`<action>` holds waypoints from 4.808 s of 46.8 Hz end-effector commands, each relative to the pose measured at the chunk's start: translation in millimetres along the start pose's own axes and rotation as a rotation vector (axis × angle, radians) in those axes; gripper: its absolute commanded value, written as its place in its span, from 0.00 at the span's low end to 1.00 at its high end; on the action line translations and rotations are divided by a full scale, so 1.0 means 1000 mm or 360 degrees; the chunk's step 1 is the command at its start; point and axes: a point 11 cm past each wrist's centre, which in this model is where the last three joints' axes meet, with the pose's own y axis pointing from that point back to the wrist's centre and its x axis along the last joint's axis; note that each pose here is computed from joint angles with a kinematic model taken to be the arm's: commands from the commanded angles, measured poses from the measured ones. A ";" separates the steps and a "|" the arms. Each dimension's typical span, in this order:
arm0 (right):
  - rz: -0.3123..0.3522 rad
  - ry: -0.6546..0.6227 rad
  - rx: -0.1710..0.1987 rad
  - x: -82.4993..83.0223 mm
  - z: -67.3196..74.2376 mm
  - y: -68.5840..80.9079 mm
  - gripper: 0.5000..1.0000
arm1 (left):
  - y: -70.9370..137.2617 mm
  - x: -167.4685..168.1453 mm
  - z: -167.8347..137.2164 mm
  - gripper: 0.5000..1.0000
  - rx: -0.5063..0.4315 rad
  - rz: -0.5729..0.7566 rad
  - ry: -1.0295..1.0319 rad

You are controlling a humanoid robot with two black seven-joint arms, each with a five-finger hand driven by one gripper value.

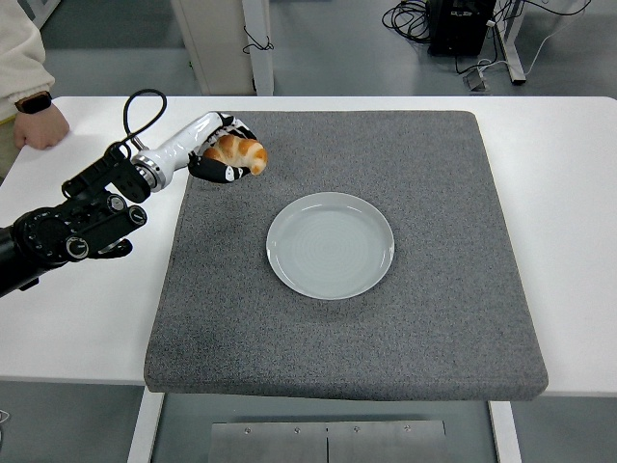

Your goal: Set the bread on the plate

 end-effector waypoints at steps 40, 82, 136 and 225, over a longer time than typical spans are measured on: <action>0.0000 0.0000 0.0000 0.000 0.000 0.000 1.00 | 0.011 0.137 0.112 0.00 -0.0390 -0.0035 -0.0077; 0.0000 0.0000 0.0000 0.000 0.000 0.000 1.00 | 0.021 0.040 0.201 0.00 -0.0797 -0.0436 -0.0354; 0.0000 0.0000 0.0000 0.000 0.000 0.000 1.00 | -0.001 -0.099 0.162 0.00 -0.0675 -0.0700 -0.0490; 0.0000 0.0000 0.0000 0.000 0.000 0.000 1.00 | 0.014 -0.101 0.130 0.94 -0.0642 -0.0696 -0.0573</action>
